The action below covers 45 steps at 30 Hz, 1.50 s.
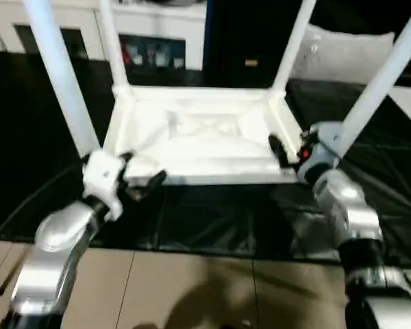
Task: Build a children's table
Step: Rotate table base
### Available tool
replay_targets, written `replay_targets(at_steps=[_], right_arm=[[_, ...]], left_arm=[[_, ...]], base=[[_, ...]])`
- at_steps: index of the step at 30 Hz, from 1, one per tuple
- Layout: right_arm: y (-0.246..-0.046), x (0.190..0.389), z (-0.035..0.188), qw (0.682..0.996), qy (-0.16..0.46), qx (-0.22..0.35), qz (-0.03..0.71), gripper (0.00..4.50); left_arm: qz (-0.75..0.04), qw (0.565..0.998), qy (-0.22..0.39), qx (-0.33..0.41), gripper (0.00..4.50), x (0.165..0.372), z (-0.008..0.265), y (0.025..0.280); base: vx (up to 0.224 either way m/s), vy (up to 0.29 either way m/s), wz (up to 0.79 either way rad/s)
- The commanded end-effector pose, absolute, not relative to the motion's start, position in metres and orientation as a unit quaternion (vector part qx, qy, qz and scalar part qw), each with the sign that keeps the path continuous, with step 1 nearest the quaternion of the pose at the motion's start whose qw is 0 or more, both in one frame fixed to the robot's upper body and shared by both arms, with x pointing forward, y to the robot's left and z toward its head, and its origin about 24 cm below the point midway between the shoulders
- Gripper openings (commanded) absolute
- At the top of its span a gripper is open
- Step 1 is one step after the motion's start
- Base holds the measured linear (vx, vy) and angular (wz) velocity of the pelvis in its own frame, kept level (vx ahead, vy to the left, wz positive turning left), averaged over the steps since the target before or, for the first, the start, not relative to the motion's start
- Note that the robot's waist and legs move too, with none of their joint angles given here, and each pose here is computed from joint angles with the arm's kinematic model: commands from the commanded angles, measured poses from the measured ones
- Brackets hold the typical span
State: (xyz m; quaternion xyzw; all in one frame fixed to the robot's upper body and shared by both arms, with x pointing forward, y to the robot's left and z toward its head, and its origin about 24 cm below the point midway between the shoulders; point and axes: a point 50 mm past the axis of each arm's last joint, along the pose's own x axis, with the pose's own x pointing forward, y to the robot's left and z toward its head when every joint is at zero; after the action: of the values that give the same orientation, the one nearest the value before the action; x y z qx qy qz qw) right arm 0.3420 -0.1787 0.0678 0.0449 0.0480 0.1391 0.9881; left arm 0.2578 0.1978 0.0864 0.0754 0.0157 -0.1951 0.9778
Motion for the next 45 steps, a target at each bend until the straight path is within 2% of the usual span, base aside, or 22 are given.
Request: replay_targets(at_steps=[1,8,12,19,20,24,25,29,32,36,40,41,45], right_arm=[[-0.175,0.339,0.075,0.987,0.037,0.041,0.152,4.5],[-0.157,0.306,0.067,0.972,0.079,0.022,0.221,4.5],[-0.153,0.296,0.06,0.966,0.11,0.02,0.232,4.5],[-0.15,0.286,0.055,0.961,0.145,0.013,0.235,4.5],[-0.15,0.285,0.053,0.961,0.159,0.01,0.227,4.5],[-0.152,0.285,0.05,0.962,0.17,0.007,0.215,4.5],[-0.155,0.286,0.05,0.963,0.177,0.007,0.206,4.5],[-0.159,0.284,0.047,0.961,0.198,0.01,0.193,4.5],[-0.164,0.281,0.044,0.957,0.227,0.005,0.179,4.5],[-0.169,0.281,0.041,0.956,0.242,0.002,0.166,4.5],[-0.181,0.29,0.035,0.956,0.26,-0.014,0.134,4.5],[-0.181,0.29,0.035,0.956,0.26,-0.014,0.134,4.5],[-0.182,0.3,0.035,0.957,0.255,-0.019,0.134,4.5]], left_arm=[[-0.166,0.983,-0.007,0.08,4.47,0.255,0.095,0.201],[-0.027,0.999,-0.016,0.027,4.47,0.218,0.09,0.217],[0.022,1.0,-0.017,-0.001,4.47,0.211,0.088,0.224],[0.042,0.999,-0.016,-0.007,4.47,0.211,0.09,0.227],[0.031,0.999,-0.014,0.003,4.47,0.221,0.091,0.231],[0.023,1.0,-0.009,0.01,4.47,0.233,0.091,0.237],[0.015,1.0,-0.006,0.015,4.47,0.245,0.092,0.242],[-0.006,1.0,-0.005,0.029,4.47,0.272,0.093,0.253],[-0.009,1.0,-0.006,0.014,4.47,0.29,0.097,0.259],[-0.02,1.0,-0.004,0.005,4.47,0.299,0.098,0.26],[-0.121,0.992,0.014,-0.02,4.47,0.314,0.099,0.253],[-0.121,0.992,0.014,-0.02,4.47,0.314,0.099,0.253],[-0.203,0.979,0.017,-0.03,4.47,0.316,0.103,0.243]], base=[[0.0,0.0,0.0],[0.0,0.0,0.0],[0.0,0.0,0.0],[0.0,0.0,0.0],[0.0,0.0,0.0],[0.0,0.0,0.0],[0.0,0.0,0.0],[0.0,0.0,0.0],[0.0,0.0,0.0],[0.0,0.0,0.0],[0.0,0.0,0.0],[0.0,0.0,0.0],[0.0,0.0,0.0]])
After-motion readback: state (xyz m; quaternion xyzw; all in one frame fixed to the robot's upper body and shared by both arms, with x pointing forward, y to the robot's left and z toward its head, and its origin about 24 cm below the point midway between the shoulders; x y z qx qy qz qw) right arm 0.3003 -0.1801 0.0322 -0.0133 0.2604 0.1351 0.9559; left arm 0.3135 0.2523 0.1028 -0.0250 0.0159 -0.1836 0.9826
